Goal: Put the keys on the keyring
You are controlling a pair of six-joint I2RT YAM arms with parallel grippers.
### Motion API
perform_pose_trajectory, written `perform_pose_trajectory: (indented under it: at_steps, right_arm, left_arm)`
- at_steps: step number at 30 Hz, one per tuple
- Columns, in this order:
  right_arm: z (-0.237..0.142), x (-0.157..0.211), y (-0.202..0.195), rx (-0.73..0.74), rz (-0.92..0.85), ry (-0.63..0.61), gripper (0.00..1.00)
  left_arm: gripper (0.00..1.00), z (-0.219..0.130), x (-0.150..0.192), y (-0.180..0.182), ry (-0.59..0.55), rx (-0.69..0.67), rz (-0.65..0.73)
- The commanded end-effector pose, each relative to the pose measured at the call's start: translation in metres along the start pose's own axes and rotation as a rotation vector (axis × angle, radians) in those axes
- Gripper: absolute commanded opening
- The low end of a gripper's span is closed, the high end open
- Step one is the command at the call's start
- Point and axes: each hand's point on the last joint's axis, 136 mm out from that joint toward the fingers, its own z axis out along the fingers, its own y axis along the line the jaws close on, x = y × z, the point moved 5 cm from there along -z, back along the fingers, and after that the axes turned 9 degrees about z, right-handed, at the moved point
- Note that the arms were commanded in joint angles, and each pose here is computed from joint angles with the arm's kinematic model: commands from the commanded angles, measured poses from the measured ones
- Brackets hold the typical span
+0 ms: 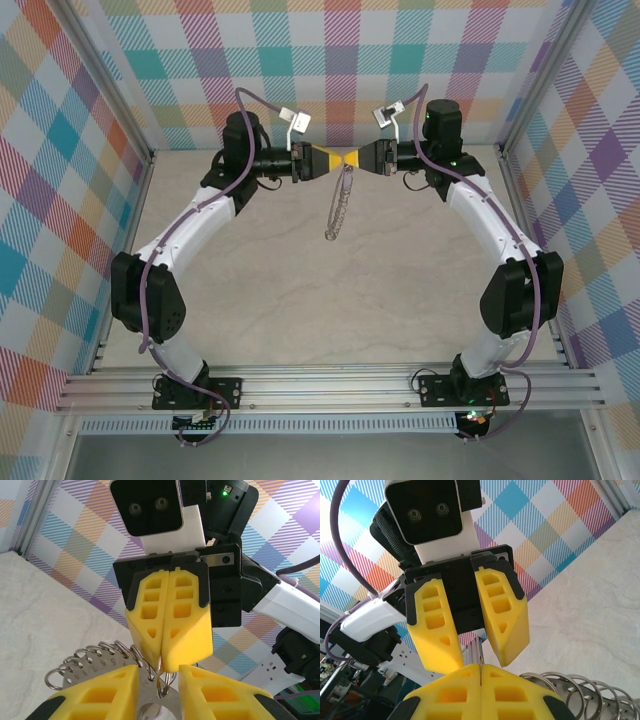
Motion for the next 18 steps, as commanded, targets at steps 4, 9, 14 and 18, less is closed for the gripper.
perform_pose_trajectory:
  at_steps: [4,9,14,18]
  right_arm:
    - [0.0023,-0.0042,0.0067,-0.025,-0.058,-0.002,0.00]
    - [0.0024,-0.0025,0.0050,-0.025,-0.055,0.000,0.00]
    - [0.0024,-0.0008,0.0039,-0.024,-0.050,0.004,0.00]
    - [0.0023,0.0002,0.0039,-0.027,-0.052,0.007,0.00]
  left_arm:
    - [0.23,0.0085,0.0049,-0.0042,0.010,0.046,0.001]
    - [0.20,0.0093,0.0034,-0.0043,0.004,0.044,0.006]
    - [0.19,0.0090,0.0010,-0.0040,-0.007,0.034,0.012]
    - [0.14,0.0095,-0.0022,-0.0023,-0.026,0.028,0.013]
